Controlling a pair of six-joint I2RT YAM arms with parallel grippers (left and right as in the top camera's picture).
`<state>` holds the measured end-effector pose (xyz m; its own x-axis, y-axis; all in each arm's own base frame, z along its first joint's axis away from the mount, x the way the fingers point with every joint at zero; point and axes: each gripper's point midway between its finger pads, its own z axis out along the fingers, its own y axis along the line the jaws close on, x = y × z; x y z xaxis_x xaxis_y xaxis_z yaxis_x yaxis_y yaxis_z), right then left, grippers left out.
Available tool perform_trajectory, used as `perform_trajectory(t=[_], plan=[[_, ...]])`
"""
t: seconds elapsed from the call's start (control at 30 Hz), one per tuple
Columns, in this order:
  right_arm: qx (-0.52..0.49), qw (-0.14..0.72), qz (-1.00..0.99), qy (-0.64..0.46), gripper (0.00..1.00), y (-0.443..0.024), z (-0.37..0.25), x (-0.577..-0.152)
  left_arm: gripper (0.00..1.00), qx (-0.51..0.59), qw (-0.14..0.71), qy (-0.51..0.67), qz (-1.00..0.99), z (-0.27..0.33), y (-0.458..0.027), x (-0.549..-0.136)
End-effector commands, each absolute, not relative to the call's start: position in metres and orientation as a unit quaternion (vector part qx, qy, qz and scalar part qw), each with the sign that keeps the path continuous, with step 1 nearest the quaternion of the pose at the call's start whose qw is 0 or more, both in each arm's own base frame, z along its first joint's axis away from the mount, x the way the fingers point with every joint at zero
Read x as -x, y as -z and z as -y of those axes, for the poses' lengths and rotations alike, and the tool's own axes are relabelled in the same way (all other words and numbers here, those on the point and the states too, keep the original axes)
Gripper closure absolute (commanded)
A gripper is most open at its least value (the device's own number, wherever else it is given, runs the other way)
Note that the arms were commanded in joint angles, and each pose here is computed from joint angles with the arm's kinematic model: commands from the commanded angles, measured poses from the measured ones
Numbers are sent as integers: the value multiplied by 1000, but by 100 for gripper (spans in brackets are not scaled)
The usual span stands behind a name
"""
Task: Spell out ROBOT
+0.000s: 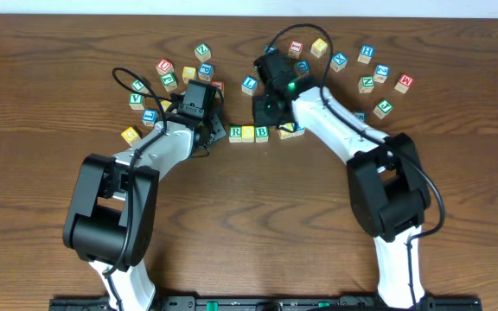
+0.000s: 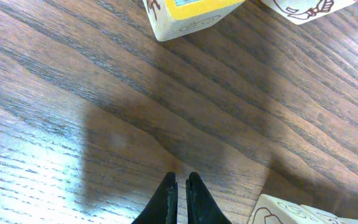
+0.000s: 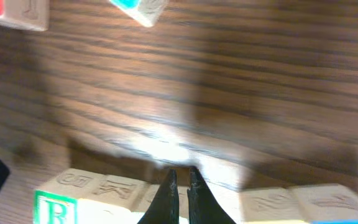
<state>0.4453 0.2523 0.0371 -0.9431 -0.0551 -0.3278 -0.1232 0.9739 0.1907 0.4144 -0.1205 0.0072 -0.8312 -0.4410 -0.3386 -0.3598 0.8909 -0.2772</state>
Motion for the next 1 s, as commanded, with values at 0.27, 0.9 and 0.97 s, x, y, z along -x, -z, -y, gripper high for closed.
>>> perform_trajectory(t=[0.27,0.9,0.97], plan=[[45,150,-984,-89,98,-41,-243,-433,92,213,212,94,-949,115,-15,-415],[55,117,-987,-92,97,-28,-249,-411,93,213,213,95,-949,116,-16,-415],[56,117,-987,-93,97,-28,-250,-411,93,213,213,95,-949,116,-16,-415]])
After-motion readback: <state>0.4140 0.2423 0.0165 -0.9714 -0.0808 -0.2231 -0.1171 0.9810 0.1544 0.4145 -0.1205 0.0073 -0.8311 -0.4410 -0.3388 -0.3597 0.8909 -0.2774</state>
